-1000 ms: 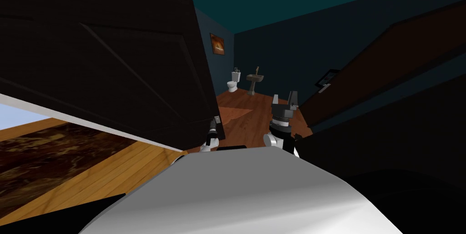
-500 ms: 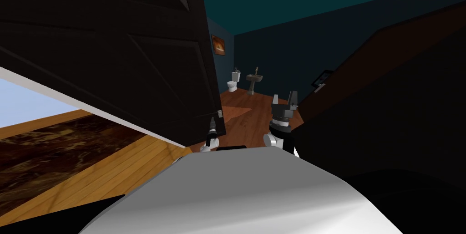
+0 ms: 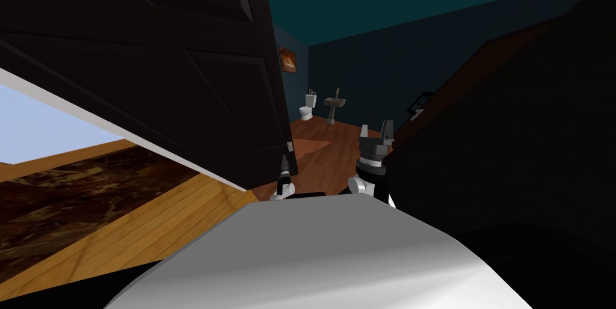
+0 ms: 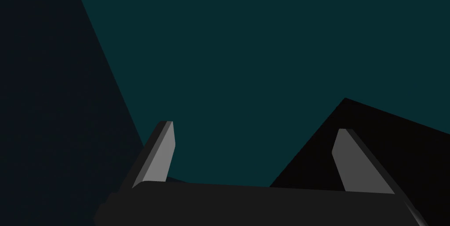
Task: Push the door open
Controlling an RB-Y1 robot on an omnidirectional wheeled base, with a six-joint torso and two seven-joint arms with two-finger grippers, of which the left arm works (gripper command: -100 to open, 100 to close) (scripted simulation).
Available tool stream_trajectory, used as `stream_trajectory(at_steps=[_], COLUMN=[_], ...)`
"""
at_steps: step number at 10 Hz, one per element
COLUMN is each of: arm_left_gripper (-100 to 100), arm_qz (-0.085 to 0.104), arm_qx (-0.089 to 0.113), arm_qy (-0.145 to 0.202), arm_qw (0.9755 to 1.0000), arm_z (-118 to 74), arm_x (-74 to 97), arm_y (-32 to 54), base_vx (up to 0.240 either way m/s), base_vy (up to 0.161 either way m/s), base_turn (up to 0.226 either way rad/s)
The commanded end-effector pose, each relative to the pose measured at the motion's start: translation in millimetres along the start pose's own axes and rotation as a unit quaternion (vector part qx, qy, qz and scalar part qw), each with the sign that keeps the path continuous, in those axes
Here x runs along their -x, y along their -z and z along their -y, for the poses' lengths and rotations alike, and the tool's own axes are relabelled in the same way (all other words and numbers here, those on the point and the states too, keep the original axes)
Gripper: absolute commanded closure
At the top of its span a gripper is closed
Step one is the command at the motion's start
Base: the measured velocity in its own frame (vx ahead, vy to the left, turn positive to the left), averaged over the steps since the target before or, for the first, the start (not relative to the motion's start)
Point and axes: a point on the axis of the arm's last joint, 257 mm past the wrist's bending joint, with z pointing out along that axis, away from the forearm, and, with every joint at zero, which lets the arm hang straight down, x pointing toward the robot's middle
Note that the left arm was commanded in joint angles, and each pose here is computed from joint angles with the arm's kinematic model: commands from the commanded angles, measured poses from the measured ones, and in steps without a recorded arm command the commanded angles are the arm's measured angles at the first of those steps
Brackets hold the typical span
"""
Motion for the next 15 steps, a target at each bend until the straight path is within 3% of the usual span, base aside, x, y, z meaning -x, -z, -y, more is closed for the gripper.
stream_trajectory(at_steps=[1, 3, 4, 8, 10, 12, 14, 15], arm_left_gripper=[-100, -100, -100, -100, -100, -100, -100, 100], arm_qz=[0.001, 0.0, 0.005, 0.012, 0.015, 0.015, 0.016, 0.016], arm_qx=[0.001, 0.002, -0.002, -0.007, -0.007, -0.004, -0.004, -0.004], arm_qy=[0.003, 0.003, -0.009, -0.021, -0.016, -0.002, -0.003, -0.003], arm_qw=[1.0, 1.0, 0.9999, 0.9997, 0.9997, 0.9999, 0.9999, 0.9999], arm_z=[-2.0, -1.8, -1.8, -1.5, -1.8, -2.4, -4.4, -4.4], arm_x=[-5.7, -5.3, 11.0, 31.2, 30.0, 18.4, 20.9, 20.9], arm_y=[0.7, 1.3, -2.2, -5.8, -4.6, -1.1, -0.2, -0.2], base_vx=[-0.097, -0.019, 0.077, 0.236, 0.248, 0.239, 0.084, 0.0], base_vy=[-0.064, -0.031, 0.033, 0.038, -0.038, 0.0, -0.004, 0.0], base_turn=[-0.005, 0.0, -0.028, -0.03, -0.031, -0.026, 0.004, 0.0])
